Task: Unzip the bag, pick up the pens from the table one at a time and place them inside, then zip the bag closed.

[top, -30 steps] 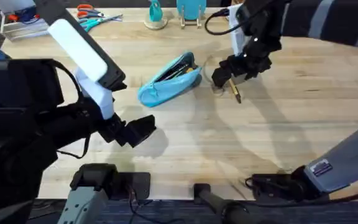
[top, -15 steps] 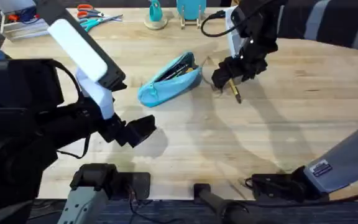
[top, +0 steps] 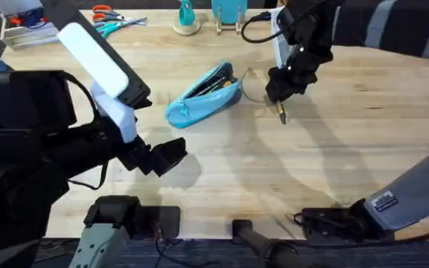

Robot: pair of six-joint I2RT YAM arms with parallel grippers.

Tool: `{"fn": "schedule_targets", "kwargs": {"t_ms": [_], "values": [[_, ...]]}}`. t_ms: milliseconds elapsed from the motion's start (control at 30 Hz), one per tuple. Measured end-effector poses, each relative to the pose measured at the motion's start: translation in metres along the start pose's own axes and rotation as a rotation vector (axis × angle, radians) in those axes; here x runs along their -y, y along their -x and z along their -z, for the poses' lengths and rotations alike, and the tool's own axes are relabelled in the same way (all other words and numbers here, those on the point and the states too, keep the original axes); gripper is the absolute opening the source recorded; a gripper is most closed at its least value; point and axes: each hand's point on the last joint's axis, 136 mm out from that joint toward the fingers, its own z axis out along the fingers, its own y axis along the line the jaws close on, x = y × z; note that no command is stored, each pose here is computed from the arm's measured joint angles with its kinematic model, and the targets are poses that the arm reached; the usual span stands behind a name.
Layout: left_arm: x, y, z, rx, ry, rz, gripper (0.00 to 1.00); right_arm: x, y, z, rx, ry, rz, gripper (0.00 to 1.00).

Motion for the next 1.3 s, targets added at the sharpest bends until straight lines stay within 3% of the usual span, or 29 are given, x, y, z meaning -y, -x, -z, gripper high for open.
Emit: {"fn": "schedule_targets", "kwargs": {"t_ms": [567, 833, 1100, 1300], "values": [[0.0, 0.0, 0.0, 0.0, 0.0, 0.0, 0.994, 0.004, 0.001, 0.003, 0.007, 0.024, 0.009, 0.032], [0.0, 0.0, 0.0, 0.0, 0.0, 0.0, 0.993, 0.005, 0.042, 0.061, 0.199, 0.011, 0.124, 0.032], [0.0, 0.0, 0.0, 0.0, 0.0, 0.0, 0.993, -0.006, 0.07, 0.101, 0.331, 0.036, 0.335, 0.033], [0.0, 0.0, 0.0, 0.0, 0.0, 0.0, 0.993, -0.038, 0.073, 0.113, 0.407, 0.168, 0.638, 0.032]]}}
